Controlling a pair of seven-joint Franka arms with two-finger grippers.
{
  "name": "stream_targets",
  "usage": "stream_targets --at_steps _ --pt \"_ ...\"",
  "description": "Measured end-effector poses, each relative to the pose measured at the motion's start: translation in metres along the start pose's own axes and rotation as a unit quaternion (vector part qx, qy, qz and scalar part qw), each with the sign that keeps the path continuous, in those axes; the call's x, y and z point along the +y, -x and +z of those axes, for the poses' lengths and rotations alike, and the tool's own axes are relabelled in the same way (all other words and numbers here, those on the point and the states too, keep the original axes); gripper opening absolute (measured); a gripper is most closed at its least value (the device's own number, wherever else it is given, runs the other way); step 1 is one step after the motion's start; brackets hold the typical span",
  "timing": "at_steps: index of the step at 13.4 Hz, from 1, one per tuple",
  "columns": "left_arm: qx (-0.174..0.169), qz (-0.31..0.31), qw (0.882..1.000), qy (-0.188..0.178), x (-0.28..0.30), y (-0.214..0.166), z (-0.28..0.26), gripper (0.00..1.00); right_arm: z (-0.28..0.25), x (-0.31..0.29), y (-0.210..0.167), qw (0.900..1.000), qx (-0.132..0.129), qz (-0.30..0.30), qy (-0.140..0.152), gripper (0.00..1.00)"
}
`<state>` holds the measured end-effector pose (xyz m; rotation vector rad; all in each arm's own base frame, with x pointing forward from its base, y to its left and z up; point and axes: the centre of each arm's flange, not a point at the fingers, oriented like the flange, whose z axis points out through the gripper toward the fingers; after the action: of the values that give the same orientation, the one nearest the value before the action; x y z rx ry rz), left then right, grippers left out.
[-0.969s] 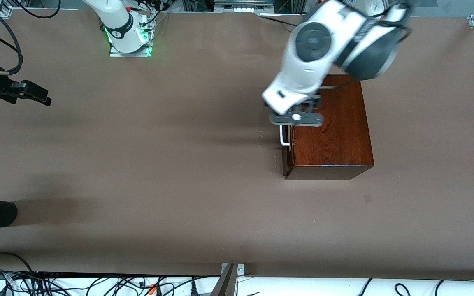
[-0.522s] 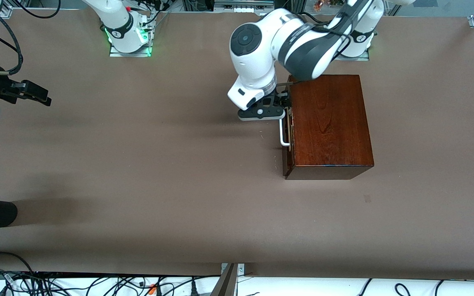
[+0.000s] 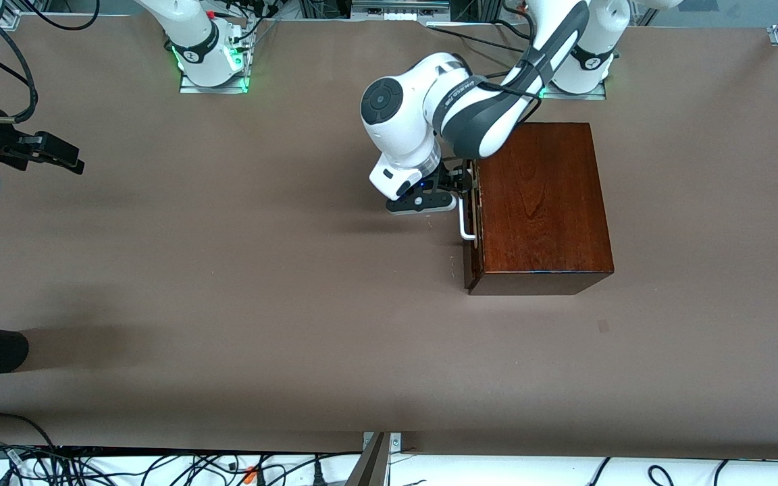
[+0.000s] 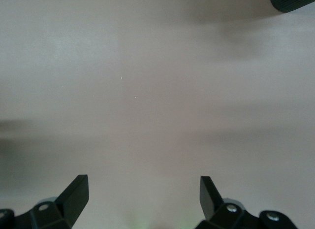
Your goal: Open drawer, take yellow block, close drawer
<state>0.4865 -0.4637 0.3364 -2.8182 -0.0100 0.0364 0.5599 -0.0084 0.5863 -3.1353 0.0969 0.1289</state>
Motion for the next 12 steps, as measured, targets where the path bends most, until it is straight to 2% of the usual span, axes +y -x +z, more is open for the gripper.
stream_targets --at_steps 6,12 --pt "-0.009 -0.016 1.0 -0.012 0.003 0.009 0.025 1.0 0.0 0.0 0.0 1.0 0.0 0.0 0.0 1.0" --pt "0.005 -0.005 1.0 -0.019 0.006 0.014 0.043 1.0 0.0 0.0 0.0 1.0 0.0 0.0 0.0 1.0"
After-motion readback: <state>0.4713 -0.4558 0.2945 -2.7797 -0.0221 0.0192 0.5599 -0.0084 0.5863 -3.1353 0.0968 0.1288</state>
